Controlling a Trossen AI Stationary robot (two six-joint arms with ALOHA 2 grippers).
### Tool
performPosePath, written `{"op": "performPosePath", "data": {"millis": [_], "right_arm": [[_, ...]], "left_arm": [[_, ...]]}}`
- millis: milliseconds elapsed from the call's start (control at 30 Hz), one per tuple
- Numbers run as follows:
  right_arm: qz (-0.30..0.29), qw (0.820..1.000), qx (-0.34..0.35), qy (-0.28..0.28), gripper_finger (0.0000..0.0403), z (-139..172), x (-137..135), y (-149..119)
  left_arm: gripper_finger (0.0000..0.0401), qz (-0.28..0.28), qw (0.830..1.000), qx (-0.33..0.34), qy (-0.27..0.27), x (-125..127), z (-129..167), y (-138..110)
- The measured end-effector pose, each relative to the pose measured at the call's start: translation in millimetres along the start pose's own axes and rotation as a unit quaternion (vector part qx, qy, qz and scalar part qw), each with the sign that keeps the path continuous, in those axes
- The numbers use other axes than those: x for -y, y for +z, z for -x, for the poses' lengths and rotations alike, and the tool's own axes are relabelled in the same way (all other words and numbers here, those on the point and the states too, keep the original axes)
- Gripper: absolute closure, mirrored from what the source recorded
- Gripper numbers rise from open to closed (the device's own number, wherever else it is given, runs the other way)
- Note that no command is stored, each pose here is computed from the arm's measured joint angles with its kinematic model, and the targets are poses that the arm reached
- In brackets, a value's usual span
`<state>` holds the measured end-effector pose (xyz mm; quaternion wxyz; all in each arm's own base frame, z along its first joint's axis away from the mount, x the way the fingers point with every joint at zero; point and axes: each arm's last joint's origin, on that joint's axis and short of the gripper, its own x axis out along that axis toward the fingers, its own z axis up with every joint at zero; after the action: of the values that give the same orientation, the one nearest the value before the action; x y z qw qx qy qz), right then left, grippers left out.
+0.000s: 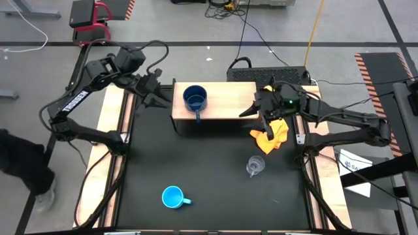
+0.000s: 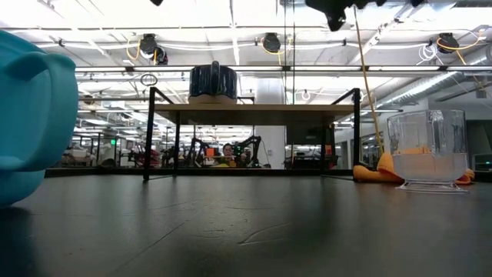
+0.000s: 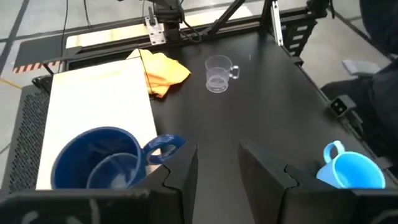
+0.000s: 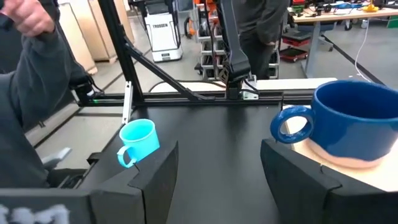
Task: Stack small to large cups/mugs on shelf
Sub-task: Put the blue mug on the shelf
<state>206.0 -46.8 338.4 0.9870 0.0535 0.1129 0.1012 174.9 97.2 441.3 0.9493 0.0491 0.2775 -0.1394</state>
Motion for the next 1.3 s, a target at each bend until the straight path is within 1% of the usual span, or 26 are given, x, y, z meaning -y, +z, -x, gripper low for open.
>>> {"op": "performPosePath", "data": {"millis": [100, 267, 433, 600, 733, 867, 967, 1100, 1233, 1300], "right_arm": [[-0.002, 1.0, 0.007, 0.002, 0.0181, 9.6, -5.3, -5.9], [-0.001, 1.0, 0.024, 0.003, 0.0181, 27.9, -15.0, -18.5], [-0.009, 0.998, 0.07, 0.007, 0.0181, 40.4, -21.5, -37.0], [-0.023, 0.993, 0.118, 0.015, 0.0181, 43.7, -23.0, -58.5], [-0.038, 0.992, 0.119, 0.017, 0.0181, 44.6, -23.2, -70.5], [-0.037, 0.992, 0.119, 0.017, 0.0181, 45.3, -23.6, -73.5], [-0.024, 0.992, 0.124, 0.016, 0.0181, 47.3, -24.7, -74.1], [-0.016, 0.991, 0.131, 0.016, 0.0181, 51.8, -27.1, -75.7], [-0.024, 0.992, 0.119, 0.015, 0.0181, 54.8, -28.6, -81.3], [-0.028, 0.993, 0.111, 0.012, 0.0181, 55.6, -28.9, -86.0]], "left_arm": [[0.0283, 0.011, 1.0, 0.008, -0.003, 9.1, 4.7, -2.3], [0.0283, 0.012, 0.999, 0.046, 0.016, 28.0, 19.0, -2.2], [0.0283, 0.011, 0.995, 0.09, 0.044, 47.4, 34.3, -5.3], [0.0283, 0.022, 0.991, 0.121, 0.061, 60.1, 37.6, -14.6], [0.0283, 0.037, 0.989, 0.135, 0.056, 66.3, 35.1, -23.8], [0.0283, 0.051, 0.989, 0.129, 0.058, 69.2, 29.4, -33.4], [0.0283, 0.046, 0.989, 0.129, 0.055, 71.9, 24.6, -40.2], [0.0283, 0.034, 0.987, 0.136, 0.079, 82.5, 27.5, -53.3], [0.0283, 0.025, 0.982, 0.161, 0.091, 95.8, 31.4, -70.7], [0.0283, 0.024, 0.978, 0.185, 0.097, 101.8, 32.5, -80.4]]}}
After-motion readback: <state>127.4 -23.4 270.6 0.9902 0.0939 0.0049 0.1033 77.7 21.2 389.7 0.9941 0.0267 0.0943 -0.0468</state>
